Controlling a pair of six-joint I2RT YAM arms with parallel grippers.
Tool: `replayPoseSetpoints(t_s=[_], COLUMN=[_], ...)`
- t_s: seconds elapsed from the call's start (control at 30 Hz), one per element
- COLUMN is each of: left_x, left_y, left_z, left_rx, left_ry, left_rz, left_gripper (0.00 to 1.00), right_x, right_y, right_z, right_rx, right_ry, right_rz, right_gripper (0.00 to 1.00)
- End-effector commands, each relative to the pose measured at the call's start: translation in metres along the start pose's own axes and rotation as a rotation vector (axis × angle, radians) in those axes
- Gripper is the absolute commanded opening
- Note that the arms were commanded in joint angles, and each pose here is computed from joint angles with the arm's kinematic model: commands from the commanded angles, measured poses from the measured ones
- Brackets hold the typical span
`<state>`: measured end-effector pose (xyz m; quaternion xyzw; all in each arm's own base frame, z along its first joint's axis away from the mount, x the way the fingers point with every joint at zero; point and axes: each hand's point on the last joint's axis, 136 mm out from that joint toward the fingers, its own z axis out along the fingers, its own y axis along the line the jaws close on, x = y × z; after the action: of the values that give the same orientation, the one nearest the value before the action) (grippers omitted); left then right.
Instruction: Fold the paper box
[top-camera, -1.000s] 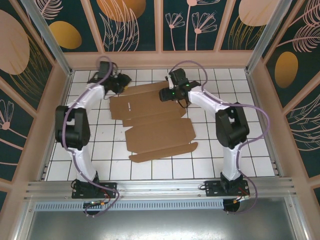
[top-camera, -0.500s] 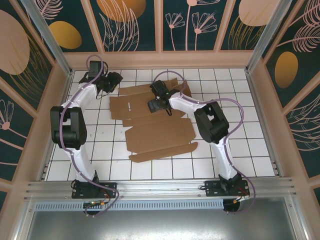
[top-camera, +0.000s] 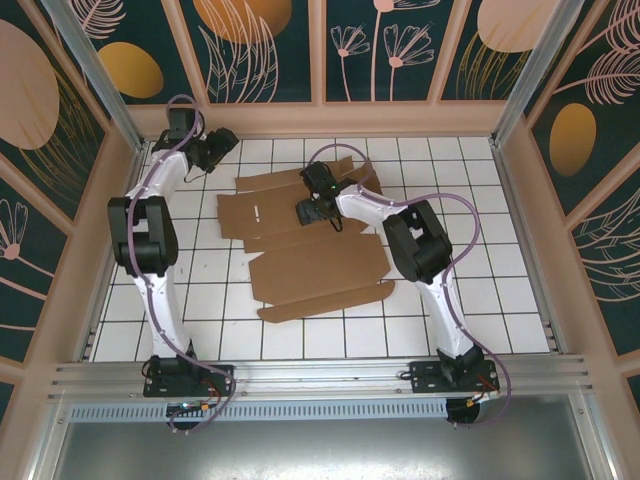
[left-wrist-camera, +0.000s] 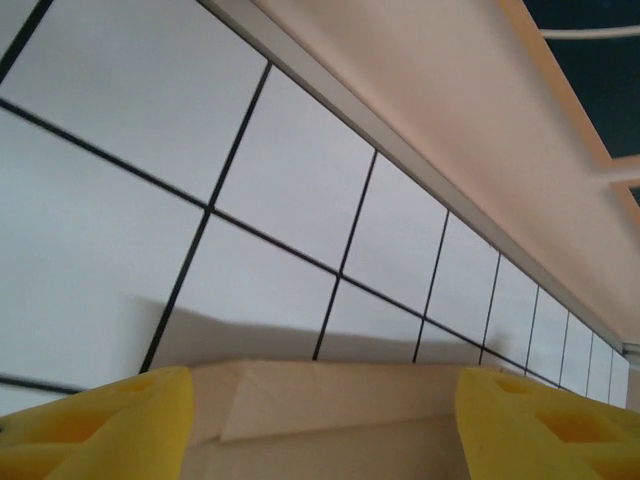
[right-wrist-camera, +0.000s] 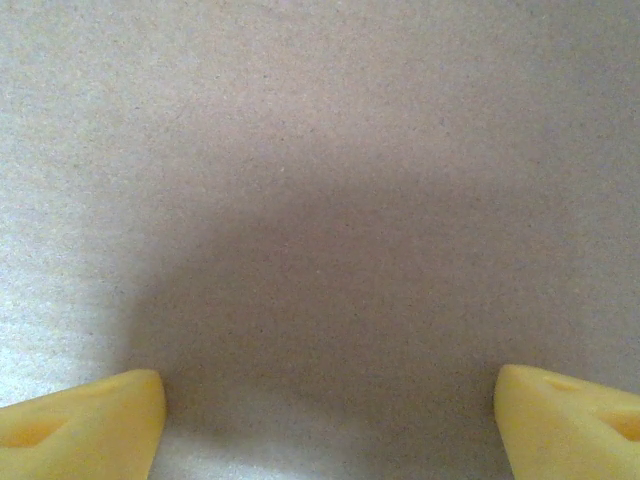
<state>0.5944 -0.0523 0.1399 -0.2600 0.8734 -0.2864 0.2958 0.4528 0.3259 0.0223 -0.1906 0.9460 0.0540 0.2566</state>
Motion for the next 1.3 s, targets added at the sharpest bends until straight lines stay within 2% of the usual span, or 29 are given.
replayPoseSetpoints(t_s=[0.0, 0.13, 0.23, 0.57, 0.73, 1.13, 1.27], left_x=[0.009, 0.021, 0.036, 0.07, 0.082, 0.075, 0.073], left_y=[0.013, 0.023, 0.043, 0.057, 0.055, 0.026, 0.02], left_z=[0.015, 0.035, 0.049, 0.052, 0.058, 0.041, 0.039], left_rx=[-0.062, -0.05, -0.089, -0.024, 0.037, 0.128, 0.134], left_ry=[0.085, 0.151, 0.205, 0.254, 0.281, 0.255, 0.245], left_rz=[0.045, 0.059, 0.052, 0.031, 0.003, 0.004, 0.011], left_gripper=[0.7, 0.71, 0.68, 0.62, 0.57, 0.37, 0.34], right_x=[0.079, 0.081, 0.084, 0.091, 0.095, 0.098, 0.098], right_y=[-0.019, -0.019, -0.019, -0.019, -0.018, -0.018, -0.017], right_z=[0.028, 0.028, 0.028, 0.029, 0.03, 0.035, 0.035], right_rx=[0.056, 0.056, 0.054, 0.054, 0.05, 0.056, 0.056], right_ry=[0.252, 0.255, 0.263, 0.27, 0.278, 0.293, 0.295], right_rz=[-0.01, -0.01, -0.011, -0.007, -0.005, -0.006, -0.007], right_gripper=[0.84, 0.84, 0.84, 0.81, 0.79, 0.7, 0.66])
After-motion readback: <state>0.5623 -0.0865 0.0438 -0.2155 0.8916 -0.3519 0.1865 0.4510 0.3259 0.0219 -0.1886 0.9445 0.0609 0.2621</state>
